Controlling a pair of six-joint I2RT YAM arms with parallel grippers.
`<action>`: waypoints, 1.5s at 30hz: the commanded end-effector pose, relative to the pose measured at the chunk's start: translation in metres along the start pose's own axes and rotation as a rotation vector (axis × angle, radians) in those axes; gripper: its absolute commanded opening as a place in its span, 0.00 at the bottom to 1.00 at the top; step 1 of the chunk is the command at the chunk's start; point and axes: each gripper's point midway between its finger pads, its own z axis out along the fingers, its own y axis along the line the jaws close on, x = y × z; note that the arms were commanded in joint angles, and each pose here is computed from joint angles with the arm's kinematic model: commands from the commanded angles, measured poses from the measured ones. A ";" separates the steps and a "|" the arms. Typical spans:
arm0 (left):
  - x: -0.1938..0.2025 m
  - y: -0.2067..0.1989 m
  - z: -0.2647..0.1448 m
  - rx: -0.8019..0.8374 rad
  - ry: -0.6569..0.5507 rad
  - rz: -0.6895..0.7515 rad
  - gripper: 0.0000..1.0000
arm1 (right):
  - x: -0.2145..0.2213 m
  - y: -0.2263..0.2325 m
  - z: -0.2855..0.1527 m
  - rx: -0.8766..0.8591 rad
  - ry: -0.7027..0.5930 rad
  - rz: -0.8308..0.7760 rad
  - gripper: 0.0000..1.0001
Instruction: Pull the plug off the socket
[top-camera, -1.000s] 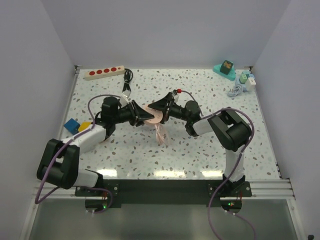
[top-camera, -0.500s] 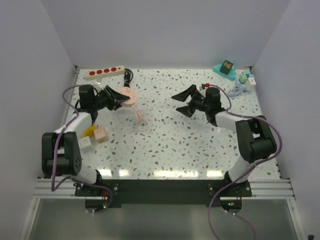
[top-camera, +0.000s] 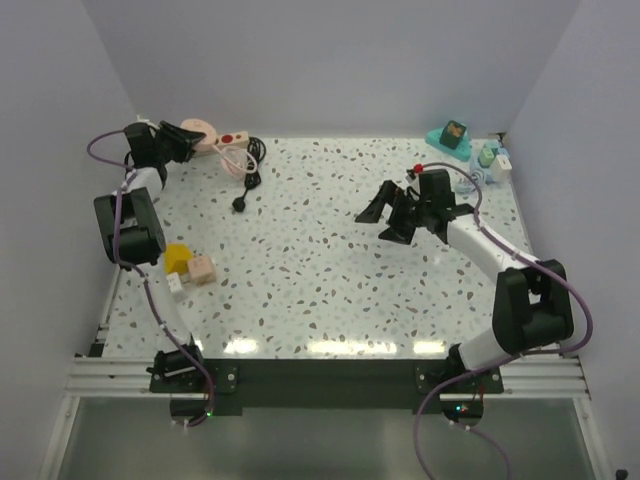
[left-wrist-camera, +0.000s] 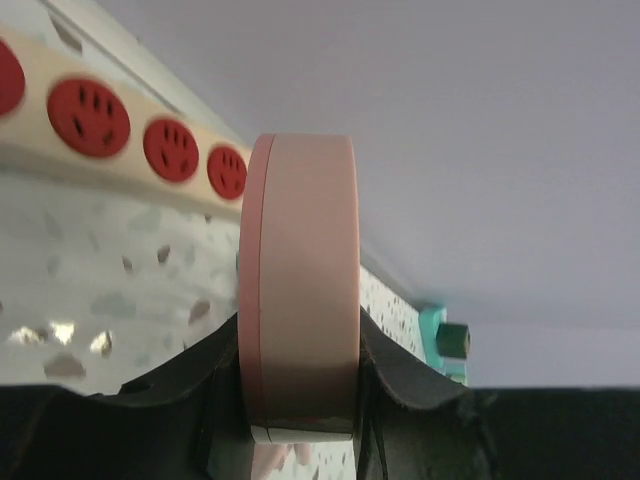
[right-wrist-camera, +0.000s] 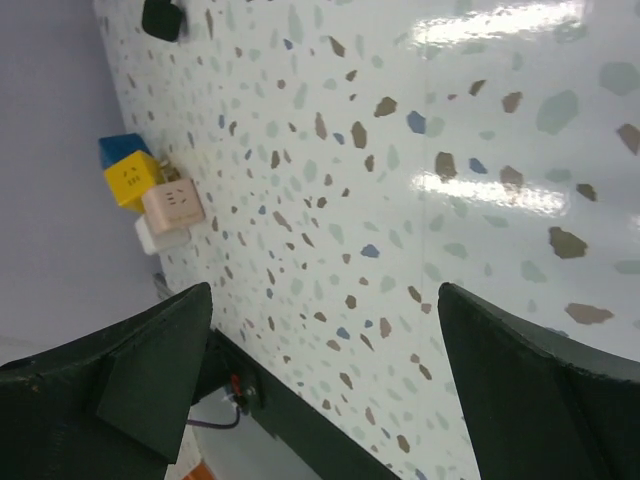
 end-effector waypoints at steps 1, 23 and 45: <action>-0.068 -0.022 0.028 0.086 -0.196 0.022 0.00 | -0.022 -0.022 -0.017 0.118 -0.058 -0.033 0.99; -0.085 0.013 0.036 0.008 -0.313 -0.052 1.00 | -0.210 -0.100 -0.059 0.579 -0.484 0.076 0.99; 0.069 -0.069 -0.066 0.008 0.103 0.315 1.00 | -0.302 -0.259 -0.087 0.974 -0.497 0.247 0.92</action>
